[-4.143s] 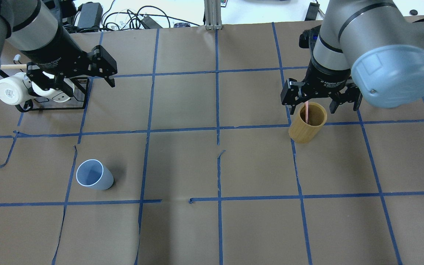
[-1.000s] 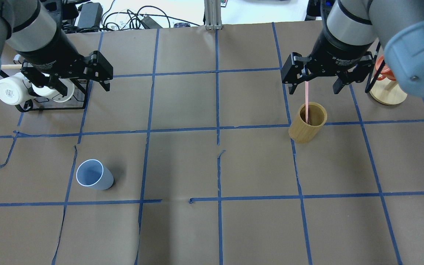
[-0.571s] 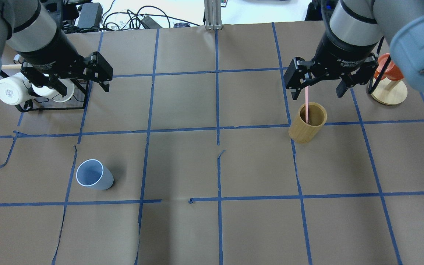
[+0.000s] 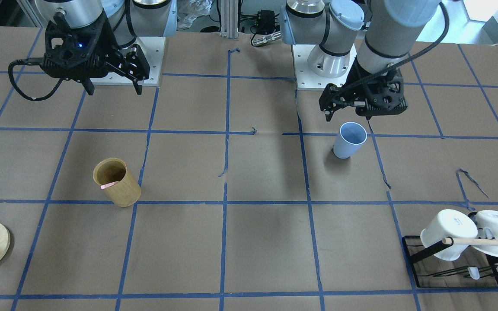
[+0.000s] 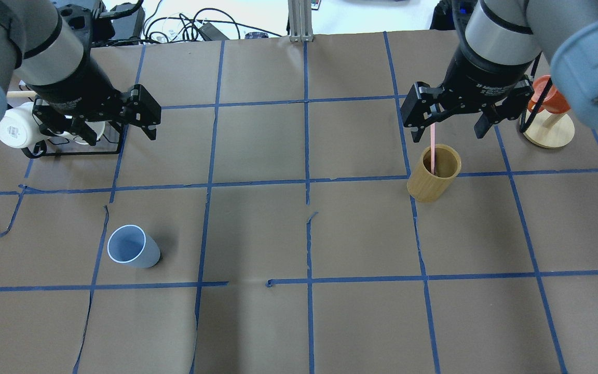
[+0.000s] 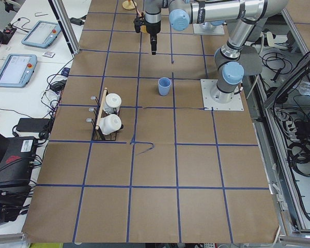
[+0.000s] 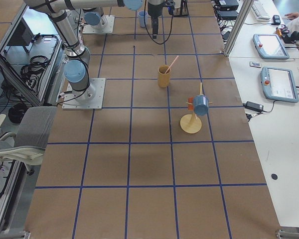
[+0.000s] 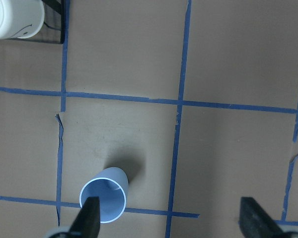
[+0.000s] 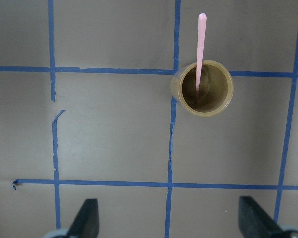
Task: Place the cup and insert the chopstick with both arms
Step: 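Move the left gripper down over the light blue cup, then grasp the light blue cup with the left gripper and carry it toward the table center, then set down the blue cup with the left gripper while the right grasps the chopstick, then lift the pink chopstick from the tan cup while the left arm withdraws, then carry the pink chopstick over the light blue cup and lower it inside, then open the right gripper to release the chopstick in the blue cup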
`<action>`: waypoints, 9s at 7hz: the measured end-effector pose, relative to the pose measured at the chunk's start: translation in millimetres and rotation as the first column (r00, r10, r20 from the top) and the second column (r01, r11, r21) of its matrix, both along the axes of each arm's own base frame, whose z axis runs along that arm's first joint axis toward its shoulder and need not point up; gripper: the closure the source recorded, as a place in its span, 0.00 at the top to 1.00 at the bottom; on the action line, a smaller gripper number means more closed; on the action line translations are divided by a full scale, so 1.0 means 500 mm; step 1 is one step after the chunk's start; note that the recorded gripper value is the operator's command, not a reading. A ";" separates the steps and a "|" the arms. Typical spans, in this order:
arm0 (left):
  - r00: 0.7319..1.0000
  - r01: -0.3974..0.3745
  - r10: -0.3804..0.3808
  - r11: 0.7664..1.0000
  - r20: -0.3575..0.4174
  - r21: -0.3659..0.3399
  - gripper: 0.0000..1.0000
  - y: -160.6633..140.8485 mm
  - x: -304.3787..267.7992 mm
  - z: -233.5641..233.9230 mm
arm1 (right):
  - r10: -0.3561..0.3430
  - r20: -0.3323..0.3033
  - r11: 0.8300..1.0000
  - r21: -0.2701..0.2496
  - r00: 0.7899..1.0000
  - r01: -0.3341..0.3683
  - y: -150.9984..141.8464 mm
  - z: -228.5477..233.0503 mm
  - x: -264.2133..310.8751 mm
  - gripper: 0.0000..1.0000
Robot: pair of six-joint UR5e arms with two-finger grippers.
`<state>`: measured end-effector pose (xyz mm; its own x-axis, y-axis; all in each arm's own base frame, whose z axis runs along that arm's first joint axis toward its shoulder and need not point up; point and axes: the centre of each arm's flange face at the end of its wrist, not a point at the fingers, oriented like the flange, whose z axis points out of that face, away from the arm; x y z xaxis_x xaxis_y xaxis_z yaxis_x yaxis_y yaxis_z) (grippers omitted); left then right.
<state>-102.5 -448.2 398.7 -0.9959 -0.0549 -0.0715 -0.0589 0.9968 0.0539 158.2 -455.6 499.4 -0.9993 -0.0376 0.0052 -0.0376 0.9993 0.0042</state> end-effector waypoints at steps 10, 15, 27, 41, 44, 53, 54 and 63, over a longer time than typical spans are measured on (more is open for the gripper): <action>0.994 -0.020 0.010 0.995 0.104 0.096 0.00 0.103 0.052 -0.317 | 0.083 -0.029 0.972 -0.217 0.996 -0.087 -0.194 -0.262 -0.041 0.99; 0.962 -0.267 0.268 0.963 0.059 -0.028 0.00 0.029 -0.018 -0.241 | 0.088 -0.033 0.967 -0.236 0.996 -0.094 -0.216 -0.296 -0.071 0.57; 0.684 -0.718 0.724 0.690 -0.091 0.093 1.00 0.110 -0.527 -0.283 | 0.086 -0.036 0.973 -0.212 0.996 -0.092 -0.204 -0.285 -0.074 0.17; 0.998 0.030 -0.034 0.994 -0.043 -0.106 1.00 -0.055 -0.135 0.172 | 0.192 -0.032 0.943 -0.270 0.981 -0.194 -0.177 0.043 0.066 0.11; 0.997 0.064 -0.068 0.994 -0.045 -0.088 1.00 -0.056 -0.079 0.199 | 0.248 0.034 0.904 -0.366 0.968 -0.219 -0.109 0.039 0.262 0.11; 0.997 0.061 -0.066 0.992 -0.044 -0.107 1.00 -0.061 -0.067 0.211 | 0.190 0.109 0.951 -0.266 0.976 -0.155 0.110 -0.099 0.415 0.18; 0.997 0.060 -0.065 0.992 -0.044 -0.108 1.00 -0.062 -0.066 0.212 | 0.182 0.108 0.955 -0.256 0.977 -0.149 0.112 -0.108 0.414 0.21; 0.997 0.059 -0.064 0.992 -0.044 -0.110 1.00 -0.062 -0.068 0.213 | 0.125 0.084 0.984 -0.136 0.989 -0.113 0.109 -0.118 0.366 1.00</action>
<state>-136.5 -479.2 505.2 -0.9998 0.0017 -0.0212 0.0029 0.9986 -0.0534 341.1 -401.1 440.4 -0.9841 -0.1616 -0.0733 -0.1508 0.9794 -0.1345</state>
